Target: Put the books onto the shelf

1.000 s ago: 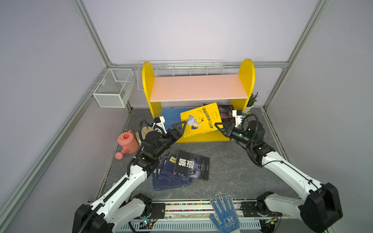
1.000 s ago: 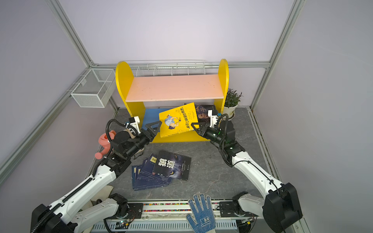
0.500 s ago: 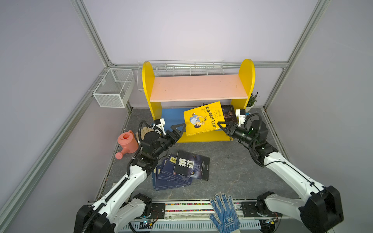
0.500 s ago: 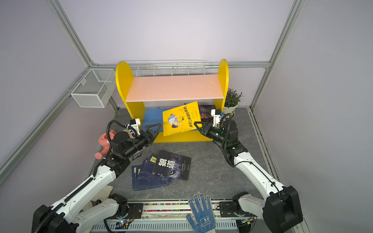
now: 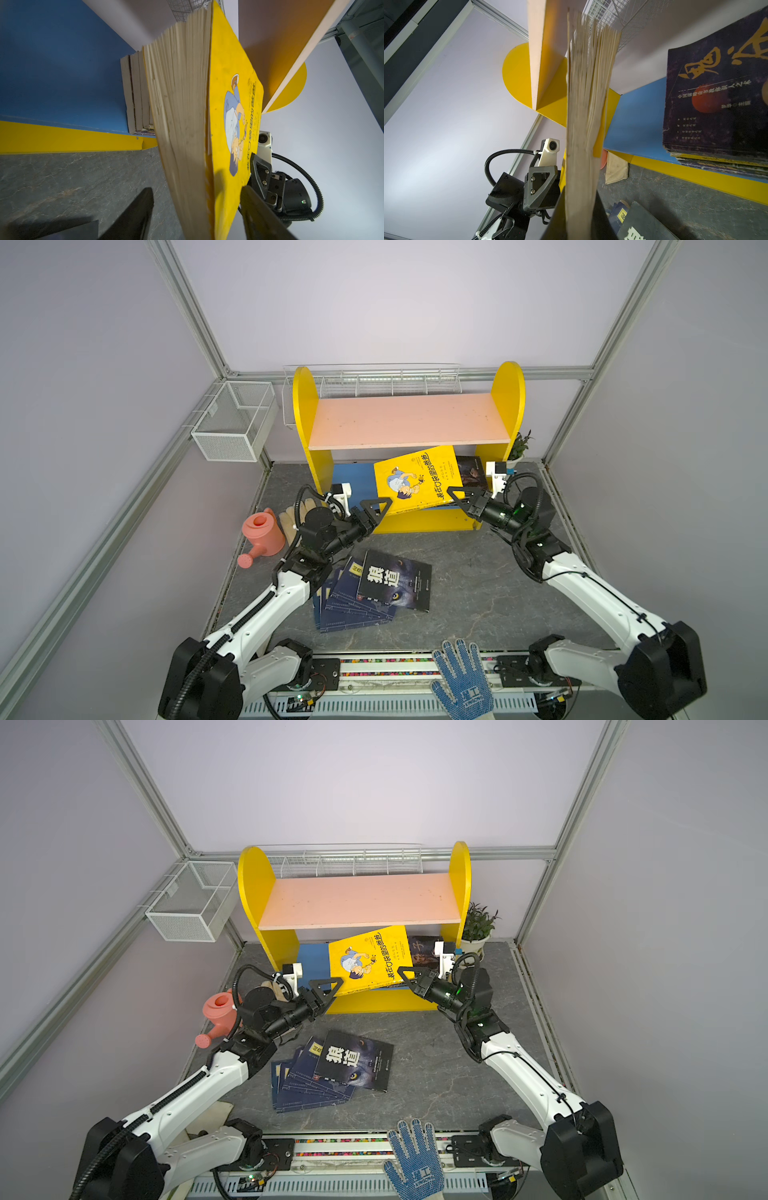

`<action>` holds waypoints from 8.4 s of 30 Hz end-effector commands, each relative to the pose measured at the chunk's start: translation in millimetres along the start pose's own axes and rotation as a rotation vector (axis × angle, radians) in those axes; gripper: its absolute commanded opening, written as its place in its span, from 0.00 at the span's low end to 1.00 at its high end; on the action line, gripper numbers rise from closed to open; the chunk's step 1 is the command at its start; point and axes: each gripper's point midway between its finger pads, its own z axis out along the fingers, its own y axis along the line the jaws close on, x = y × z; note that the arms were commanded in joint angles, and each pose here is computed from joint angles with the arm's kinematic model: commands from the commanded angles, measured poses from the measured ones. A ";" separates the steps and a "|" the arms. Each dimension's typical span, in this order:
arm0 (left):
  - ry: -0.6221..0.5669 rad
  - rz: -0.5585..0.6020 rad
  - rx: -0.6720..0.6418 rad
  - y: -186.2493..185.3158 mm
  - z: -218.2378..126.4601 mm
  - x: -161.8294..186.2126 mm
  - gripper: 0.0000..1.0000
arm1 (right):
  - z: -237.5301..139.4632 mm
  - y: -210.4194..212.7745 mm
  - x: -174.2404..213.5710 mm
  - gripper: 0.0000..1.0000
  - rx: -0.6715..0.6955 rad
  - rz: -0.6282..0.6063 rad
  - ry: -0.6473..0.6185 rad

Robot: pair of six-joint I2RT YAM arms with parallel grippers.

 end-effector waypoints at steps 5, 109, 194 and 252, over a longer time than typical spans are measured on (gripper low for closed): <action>0.011 0.031 0.083 -27.0 8.2 -2.8 0.27 | 3.9 19.6 -18.5 0.06 -0.076 -0.016 -0.056; 0.059 0.406 -0.441 47.4 65.8 9.5 0.98 | -71.2 -92.2 18.7 0.40 0.664 -0.207 0.138; 0.658 0.066 -0.997 208.5 -101.9 149.8 0.93 | -63.2 -216.8 264.8 0.49 0.687 -0.348 1.191; -0.198 0.251 0.037 -54.1 -43.5 -21.9 0.00 | -18.2 -18.6 6.5 0.68 0.226 -0.126 0.025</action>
